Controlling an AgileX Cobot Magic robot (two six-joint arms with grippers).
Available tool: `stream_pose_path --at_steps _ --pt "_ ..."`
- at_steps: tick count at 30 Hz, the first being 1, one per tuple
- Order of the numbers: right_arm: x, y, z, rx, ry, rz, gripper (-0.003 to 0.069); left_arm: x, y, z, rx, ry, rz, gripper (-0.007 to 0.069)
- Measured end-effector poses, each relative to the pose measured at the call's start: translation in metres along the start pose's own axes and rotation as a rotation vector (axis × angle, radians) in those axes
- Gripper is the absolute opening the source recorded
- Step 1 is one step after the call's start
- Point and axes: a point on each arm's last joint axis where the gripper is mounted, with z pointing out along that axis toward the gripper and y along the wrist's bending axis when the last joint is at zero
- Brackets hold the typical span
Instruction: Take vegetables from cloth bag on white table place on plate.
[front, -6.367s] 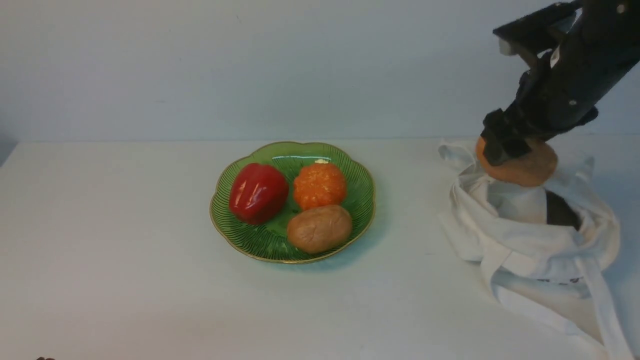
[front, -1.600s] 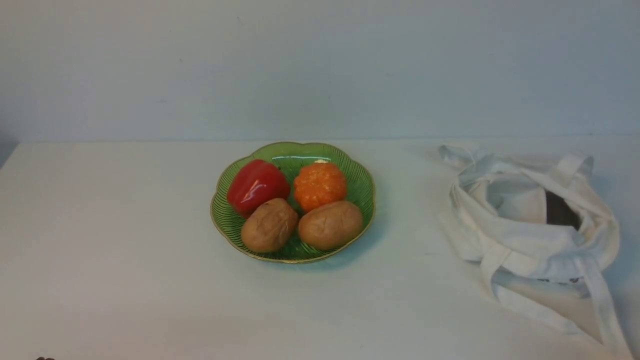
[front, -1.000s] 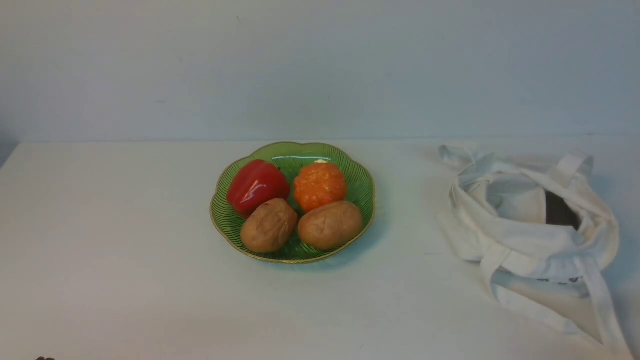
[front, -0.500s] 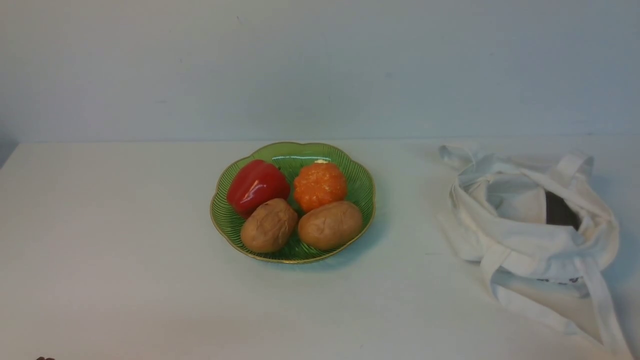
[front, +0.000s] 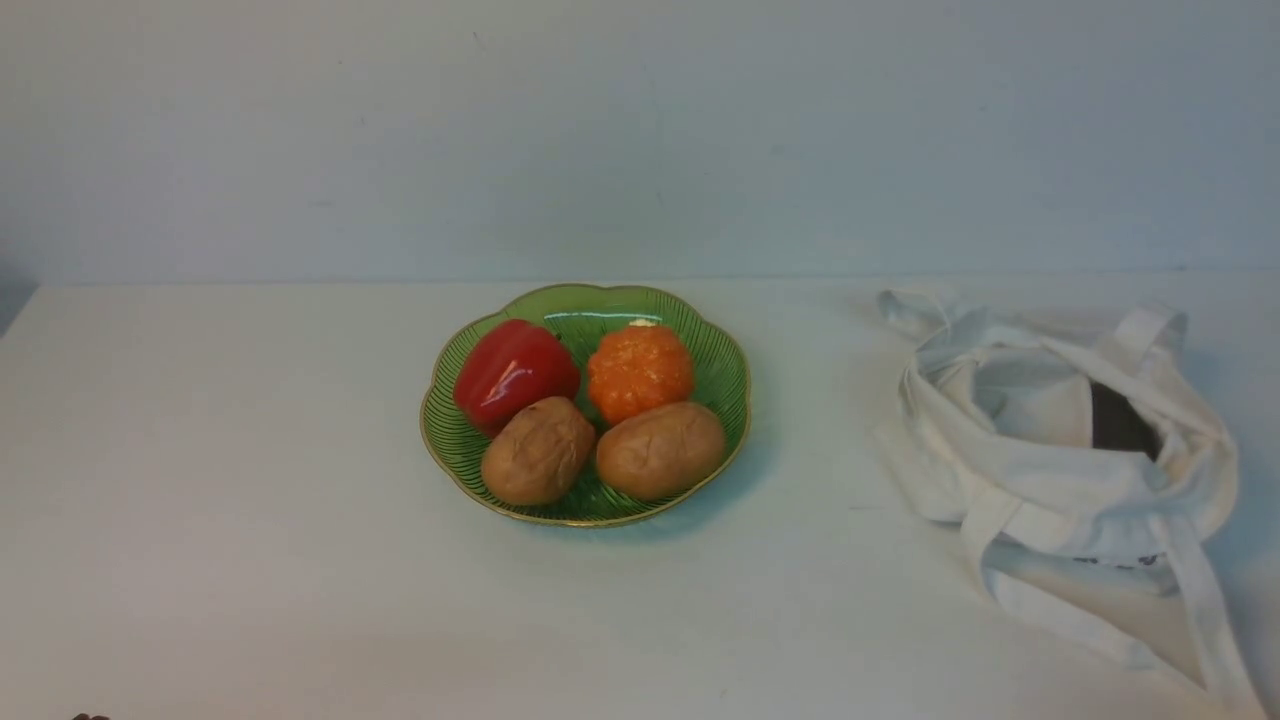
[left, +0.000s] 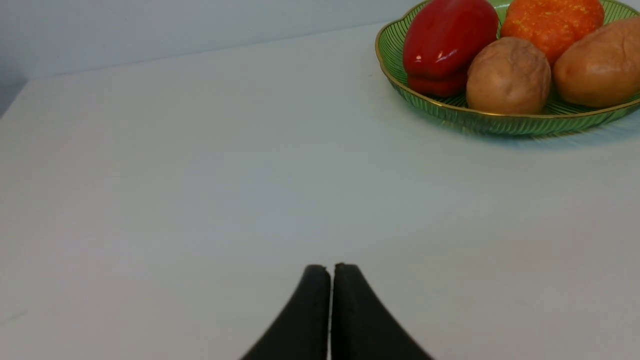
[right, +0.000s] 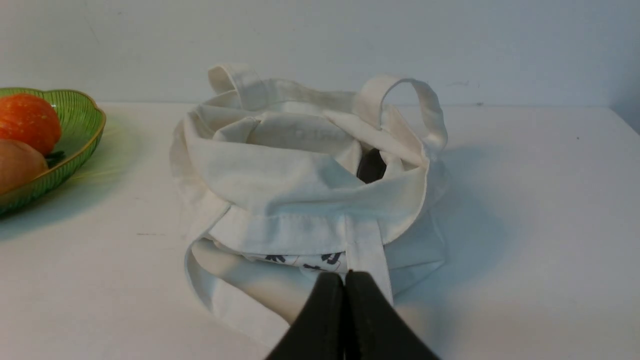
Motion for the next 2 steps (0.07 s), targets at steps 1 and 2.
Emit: stream_pose_path --at_steps 1,2 --pt "0.0000 0.0000 0.0000 0.000 0.000 0.000 -0.0015 0.0000 0.0000 0.0000 0.000 0.000 0.000 -0.0008" --pt "0.0000 0.0000 0.0000 0.000 0.000 0.000 -0.0015 0.0000 0.0000 0.0000 0.000 0.000 0.000 -0.0008"
